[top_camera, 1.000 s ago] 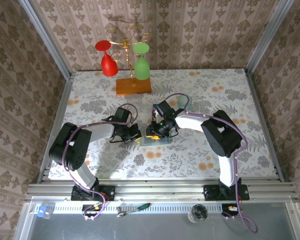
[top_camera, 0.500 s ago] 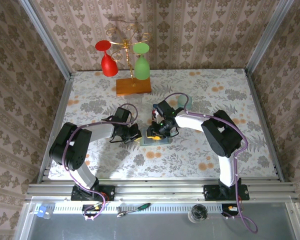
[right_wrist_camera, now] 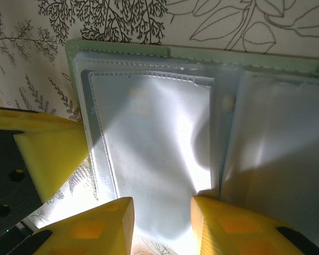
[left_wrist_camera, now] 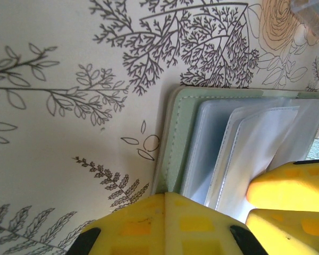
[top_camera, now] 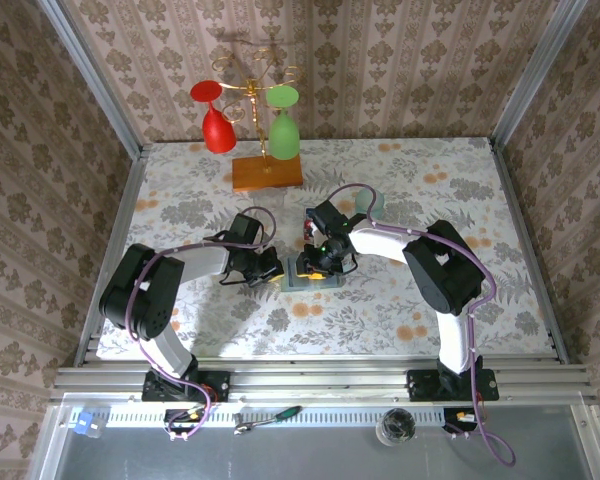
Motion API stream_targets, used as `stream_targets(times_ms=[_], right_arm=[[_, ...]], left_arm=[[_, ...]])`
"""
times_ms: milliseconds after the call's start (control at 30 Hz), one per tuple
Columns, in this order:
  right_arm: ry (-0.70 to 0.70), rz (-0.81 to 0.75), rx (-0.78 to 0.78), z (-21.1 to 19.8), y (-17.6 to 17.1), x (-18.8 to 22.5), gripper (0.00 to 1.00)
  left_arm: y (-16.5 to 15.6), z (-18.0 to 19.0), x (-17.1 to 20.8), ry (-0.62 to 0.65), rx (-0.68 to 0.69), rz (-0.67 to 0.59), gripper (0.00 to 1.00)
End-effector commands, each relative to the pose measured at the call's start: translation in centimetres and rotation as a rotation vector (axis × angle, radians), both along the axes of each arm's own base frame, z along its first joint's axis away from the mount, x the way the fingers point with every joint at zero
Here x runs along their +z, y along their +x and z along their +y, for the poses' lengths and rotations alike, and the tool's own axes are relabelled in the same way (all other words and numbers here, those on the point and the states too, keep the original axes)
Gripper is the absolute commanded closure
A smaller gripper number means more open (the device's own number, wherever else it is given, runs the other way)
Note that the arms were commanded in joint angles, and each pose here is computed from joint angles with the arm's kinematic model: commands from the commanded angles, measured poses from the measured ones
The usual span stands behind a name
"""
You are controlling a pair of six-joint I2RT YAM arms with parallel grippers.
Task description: Take the credit cards out of the card holder
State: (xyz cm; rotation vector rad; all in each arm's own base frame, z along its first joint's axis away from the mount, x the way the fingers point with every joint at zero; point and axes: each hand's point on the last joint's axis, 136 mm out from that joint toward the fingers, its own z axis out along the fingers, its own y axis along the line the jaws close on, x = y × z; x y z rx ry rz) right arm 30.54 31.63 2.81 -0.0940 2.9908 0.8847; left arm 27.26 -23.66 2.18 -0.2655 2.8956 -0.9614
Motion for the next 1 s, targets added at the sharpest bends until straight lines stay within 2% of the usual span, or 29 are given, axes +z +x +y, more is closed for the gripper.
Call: stream_targets(times_ms=[0,333,700,967], right_arm=[[-0.019,0.008,-0.013,-1.0,-0.4,-0.2,0.66],[0.113,0.023,-0.058,-1.0,-0.1,-0.2,0.66],[0.182,0.044,-0.082,-1.5,0.0,-0.6,0.67],[0.209,0.057,-0.093,-1.7,-0.1,-1.1,0.68]], left_arm=[[-0.9,0.7,-1.4,0.059,-0.018,0.043,1.0],[-0.6,1.1,-0.9,0.077,-0.021,0.034,1.0],[1.1,0.4,3.1,0.031,-0.025,-0.06,1.0],[1.5,-2.2,4.8,-0.096,-0.025,-0.08,0.85]])
